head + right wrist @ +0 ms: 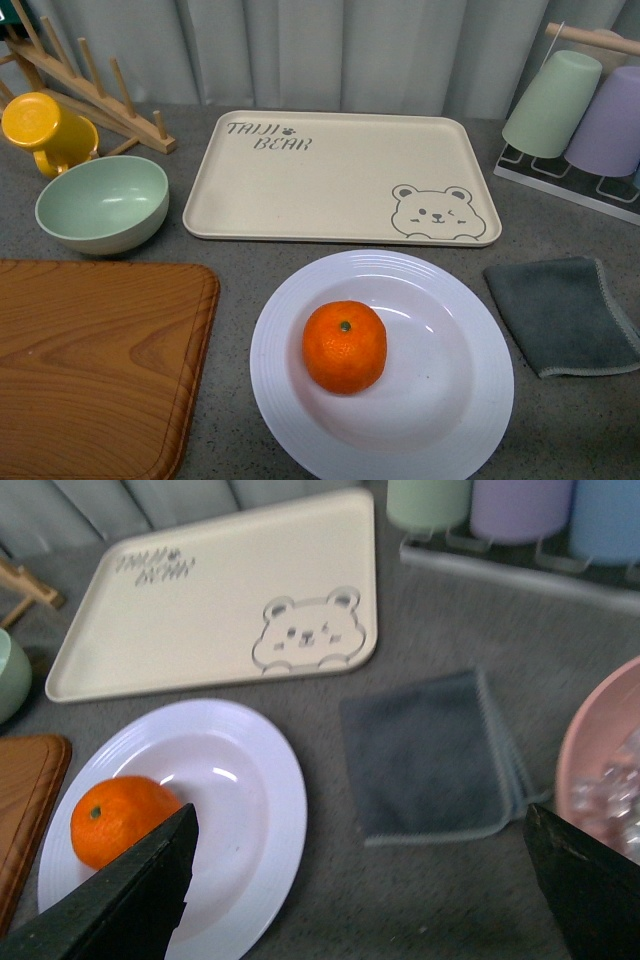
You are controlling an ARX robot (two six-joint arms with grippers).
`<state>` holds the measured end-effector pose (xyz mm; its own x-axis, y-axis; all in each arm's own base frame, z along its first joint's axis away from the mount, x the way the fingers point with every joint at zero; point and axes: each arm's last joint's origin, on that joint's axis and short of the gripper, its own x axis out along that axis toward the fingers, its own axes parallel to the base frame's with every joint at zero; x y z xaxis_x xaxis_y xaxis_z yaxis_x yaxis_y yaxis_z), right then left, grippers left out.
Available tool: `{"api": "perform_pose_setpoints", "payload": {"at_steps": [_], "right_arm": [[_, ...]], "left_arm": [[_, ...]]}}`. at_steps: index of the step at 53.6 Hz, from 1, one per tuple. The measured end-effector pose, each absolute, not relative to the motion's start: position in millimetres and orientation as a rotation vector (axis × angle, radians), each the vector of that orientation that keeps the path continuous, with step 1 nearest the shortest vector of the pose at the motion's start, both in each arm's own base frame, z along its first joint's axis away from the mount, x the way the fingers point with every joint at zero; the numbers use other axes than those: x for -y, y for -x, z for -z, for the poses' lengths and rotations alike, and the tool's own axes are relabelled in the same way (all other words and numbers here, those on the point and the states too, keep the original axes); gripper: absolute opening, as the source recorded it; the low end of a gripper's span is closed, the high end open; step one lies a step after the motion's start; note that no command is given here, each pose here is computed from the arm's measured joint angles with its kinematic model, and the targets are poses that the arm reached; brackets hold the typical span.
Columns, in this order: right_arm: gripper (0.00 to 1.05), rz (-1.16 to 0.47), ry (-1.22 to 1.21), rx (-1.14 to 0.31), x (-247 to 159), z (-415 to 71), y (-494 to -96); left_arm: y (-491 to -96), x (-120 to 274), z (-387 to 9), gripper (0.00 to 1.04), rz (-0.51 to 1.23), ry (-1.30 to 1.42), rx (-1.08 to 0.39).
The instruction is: Place orange and plate with both arms
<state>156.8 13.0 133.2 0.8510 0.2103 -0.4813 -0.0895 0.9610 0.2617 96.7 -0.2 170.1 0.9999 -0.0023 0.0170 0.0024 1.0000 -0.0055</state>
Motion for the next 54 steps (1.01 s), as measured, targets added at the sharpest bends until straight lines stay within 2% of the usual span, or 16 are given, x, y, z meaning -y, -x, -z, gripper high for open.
{"api": "perform_pose_setpoints", "payload": {"at_steps": [17, 38, 54], "right_arm": [[0.96, -0.196, -0.466, -0.901, -29.5, -78.6, -195.8], [0.96, -0.211, -0.773, -1.073, -48.7, -44.1, -223.6], [0.96, -0.231, -0.97, -1.137, -59.6, -23.7, -244.1]], "left_arm": [[-96.7, 0.2, -170.2, 0.98, 0.002, 0.005, 0.017], [-96.7, 0.2, -170.2, 0.98, 0.002, 0.005, 0.017], [-96.7, 0.2, -170.2, 0.98, 0.002, 0.005, 0.017]]}}
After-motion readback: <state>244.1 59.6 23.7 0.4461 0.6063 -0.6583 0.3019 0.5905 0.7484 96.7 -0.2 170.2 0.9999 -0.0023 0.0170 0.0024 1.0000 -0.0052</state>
